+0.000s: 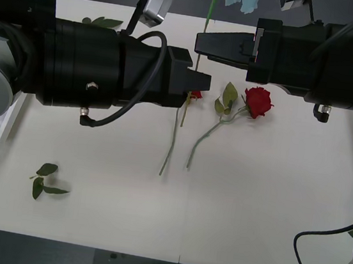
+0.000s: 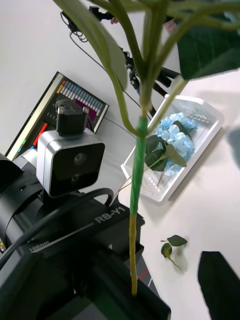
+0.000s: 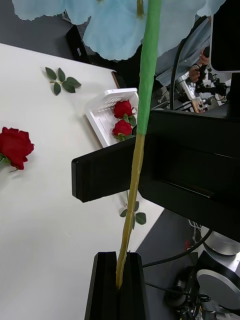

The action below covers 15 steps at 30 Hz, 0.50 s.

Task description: Put the red flowers into the right box and the blue flowers into the left box

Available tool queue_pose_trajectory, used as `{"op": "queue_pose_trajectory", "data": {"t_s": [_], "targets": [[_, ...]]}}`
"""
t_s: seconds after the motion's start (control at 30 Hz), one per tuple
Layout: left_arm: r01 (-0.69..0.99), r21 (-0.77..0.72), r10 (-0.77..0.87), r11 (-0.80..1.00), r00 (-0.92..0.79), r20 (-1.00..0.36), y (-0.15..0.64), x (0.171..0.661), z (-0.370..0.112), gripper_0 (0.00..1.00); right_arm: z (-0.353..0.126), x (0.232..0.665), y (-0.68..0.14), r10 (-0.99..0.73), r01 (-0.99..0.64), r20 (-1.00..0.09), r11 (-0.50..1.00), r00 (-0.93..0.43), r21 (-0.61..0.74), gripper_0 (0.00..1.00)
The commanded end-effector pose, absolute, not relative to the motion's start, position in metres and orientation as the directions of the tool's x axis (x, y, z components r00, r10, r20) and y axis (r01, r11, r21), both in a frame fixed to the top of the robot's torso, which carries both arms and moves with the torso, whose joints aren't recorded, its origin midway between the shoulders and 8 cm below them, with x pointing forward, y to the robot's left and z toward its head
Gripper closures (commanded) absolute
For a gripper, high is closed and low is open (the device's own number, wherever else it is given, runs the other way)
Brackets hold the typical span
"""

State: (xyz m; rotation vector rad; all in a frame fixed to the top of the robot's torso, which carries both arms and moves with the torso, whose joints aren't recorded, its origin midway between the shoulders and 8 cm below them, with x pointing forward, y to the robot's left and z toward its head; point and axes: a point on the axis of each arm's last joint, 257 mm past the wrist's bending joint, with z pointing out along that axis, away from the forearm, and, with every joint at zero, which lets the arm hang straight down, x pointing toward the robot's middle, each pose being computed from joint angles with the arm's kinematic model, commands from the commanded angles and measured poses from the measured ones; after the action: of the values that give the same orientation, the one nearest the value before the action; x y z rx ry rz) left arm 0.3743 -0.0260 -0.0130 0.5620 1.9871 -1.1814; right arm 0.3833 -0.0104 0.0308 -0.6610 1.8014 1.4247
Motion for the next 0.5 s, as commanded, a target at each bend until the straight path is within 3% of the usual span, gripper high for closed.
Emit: {"op": "queue_pose_trajectory", "data": {"t_s": [0.03, 0.5], "targets": [[0.66, -0.533, -0.075, 0.529, -0.589, -0.804, 0.007, 0.397, 0.021, 1.0, 0.044, 0.375, -0.001, 0.04, -0.821, -0.845, 0.219, -0.533, 0.528, 0.0], [0.334, -0.582, -0.319, 0.742, -0.587, -0.744, 0.19, 0.475, -0.007, 1.0, 0.042, 0.382, -0.019, 0.035, -0.817, -0.861, 0.299, -0.508, 0.494, 0.0]]}}
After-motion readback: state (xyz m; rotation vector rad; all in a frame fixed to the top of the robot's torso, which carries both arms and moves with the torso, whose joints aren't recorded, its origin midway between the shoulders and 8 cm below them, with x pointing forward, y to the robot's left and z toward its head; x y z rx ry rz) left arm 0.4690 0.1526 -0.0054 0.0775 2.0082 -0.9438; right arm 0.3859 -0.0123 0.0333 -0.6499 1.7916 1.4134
